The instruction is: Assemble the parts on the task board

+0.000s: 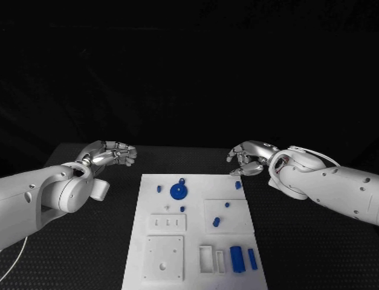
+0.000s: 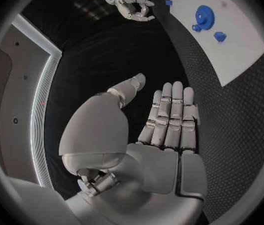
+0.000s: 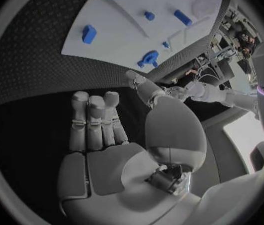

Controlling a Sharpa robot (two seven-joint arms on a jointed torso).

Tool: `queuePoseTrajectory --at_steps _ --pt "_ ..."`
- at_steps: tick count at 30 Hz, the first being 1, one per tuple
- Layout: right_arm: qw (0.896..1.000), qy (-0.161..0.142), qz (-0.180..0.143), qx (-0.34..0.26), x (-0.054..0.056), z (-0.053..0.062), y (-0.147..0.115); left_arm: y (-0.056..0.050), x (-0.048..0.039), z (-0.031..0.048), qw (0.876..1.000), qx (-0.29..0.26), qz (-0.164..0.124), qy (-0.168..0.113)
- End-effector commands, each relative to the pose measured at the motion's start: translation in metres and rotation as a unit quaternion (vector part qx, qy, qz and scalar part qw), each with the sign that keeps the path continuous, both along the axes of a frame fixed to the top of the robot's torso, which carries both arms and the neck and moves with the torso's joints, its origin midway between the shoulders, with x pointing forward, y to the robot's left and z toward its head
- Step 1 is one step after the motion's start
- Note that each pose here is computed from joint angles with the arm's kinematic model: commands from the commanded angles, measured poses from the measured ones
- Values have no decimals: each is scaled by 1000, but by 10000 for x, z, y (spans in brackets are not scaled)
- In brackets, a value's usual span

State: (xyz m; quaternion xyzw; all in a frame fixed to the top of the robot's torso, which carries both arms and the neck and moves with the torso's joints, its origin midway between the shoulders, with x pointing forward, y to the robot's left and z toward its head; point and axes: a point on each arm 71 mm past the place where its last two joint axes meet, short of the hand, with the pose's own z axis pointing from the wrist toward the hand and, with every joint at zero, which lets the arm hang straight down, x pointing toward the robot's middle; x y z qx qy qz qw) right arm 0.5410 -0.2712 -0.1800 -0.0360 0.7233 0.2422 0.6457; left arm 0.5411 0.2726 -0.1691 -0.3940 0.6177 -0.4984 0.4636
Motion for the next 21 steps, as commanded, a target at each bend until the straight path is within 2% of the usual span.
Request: queuePoseTrajectory --at_steps 1,7,13,21 --pt "999 35 15 18 -17 -127 -106 -43 -10 3 1000 -7 -22 -7" --pt "999 48 0 15 -27 -311 -259 -47 -13 -19 1000 -7 -23 -3" --pt "998 57 -9 12 -39 -471 -302 -46 -13 -47 1000 -6 -22 -1" --pt "998 62 -11 13 -50 -578 -280 -33 -13 -69 1000 -5 -20 1"
